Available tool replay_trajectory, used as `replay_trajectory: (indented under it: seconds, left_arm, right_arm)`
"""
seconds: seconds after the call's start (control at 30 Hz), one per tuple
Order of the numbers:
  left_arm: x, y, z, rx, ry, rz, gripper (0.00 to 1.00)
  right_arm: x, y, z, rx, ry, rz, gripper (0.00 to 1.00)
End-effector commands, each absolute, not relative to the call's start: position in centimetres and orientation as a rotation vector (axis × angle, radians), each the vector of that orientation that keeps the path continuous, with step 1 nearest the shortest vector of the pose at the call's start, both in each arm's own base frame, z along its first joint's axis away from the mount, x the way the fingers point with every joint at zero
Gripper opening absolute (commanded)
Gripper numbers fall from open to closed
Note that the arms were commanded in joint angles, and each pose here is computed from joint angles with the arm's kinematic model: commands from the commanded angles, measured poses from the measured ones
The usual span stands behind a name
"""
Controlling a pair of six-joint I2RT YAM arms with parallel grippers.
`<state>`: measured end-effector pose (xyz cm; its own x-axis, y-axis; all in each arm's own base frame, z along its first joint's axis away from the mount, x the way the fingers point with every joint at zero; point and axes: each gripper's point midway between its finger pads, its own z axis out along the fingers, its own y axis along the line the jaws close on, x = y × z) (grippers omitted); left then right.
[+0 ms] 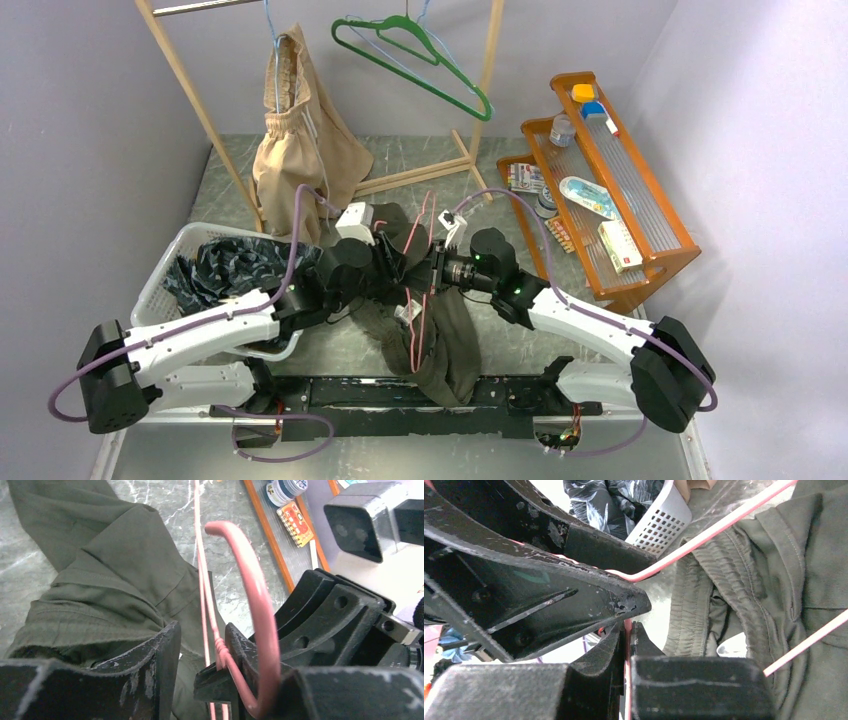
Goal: Remove the shorts from the hanger
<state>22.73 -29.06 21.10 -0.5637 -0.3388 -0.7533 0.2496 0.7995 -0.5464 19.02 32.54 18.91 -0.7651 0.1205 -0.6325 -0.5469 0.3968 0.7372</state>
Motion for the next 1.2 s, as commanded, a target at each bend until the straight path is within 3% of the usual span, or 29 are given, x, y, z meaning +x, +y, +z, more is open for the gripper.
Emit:
replay_trajectory:
  seconds: [0.0,0.23,0.6,0.67,0.73,0.8,0.87,0.97,1.13,1.17]
  left_arm:
    - [23.0,-27.8,21.8,-0.173,1.974,-0.784,0.41]
    - [22.9,-27.9,24.4,-0.187,1.873,-0.889,0.49]
    - [22.6,-29.3,23.1,-0.169,1.919,-0.924,0.35]
    - [22.7,-29.1,23.0,-0.17,1.917,-0.911,0.3]
    - [23.0,-28.9,23.4,-0.169,1.898,-0.896,0.1]
    - [23.1,-28.6,23.5,-0.179,1.906,-0.869,0.07]
    - [23.3,-28.2,23.5,-0.191,1.923,-0.833,0.07]
    - [23.8,-27.3,24.0,-0.233,1.919,-0.778,0.07]
    - [25.2,-25.8,26.5,-0.337,1.877,-0.67,0.07]
    - [25.6,-25.5,27.0,-0.363,1.869,-0.643,0.07]
  right_arm:
    - [18.8,32.8,20.0,-0.362,2.0,1.461,0.0]
    - [18.3,32.7,19.5,-0.375,2.015,1.469,0.0]
    - [18.1,33.1,20.3,-0.349,1.971,1.543,0.0]
    - [18.1,33.2,20.3,-0.355,1.973,1.541,0.0]
    - [18.0,33.2,20.3,-0.364,1.978,1.543,0.0]
    - [17.7,33.2,20.3,-0.384,1.981,1.55,0.0]
    - [17.5,33.0,20.0,-0.401,1.991,1.534,0.07]
    - [17.6,32.5,19.8,-0.433,1.999,1.475,0.27]
    - [18.1,30.3,20.8,-0.489,1.987,1.275,0.52]
    - [18.4,29.7,20.7,-0.49,1.989,1.213,0.62]
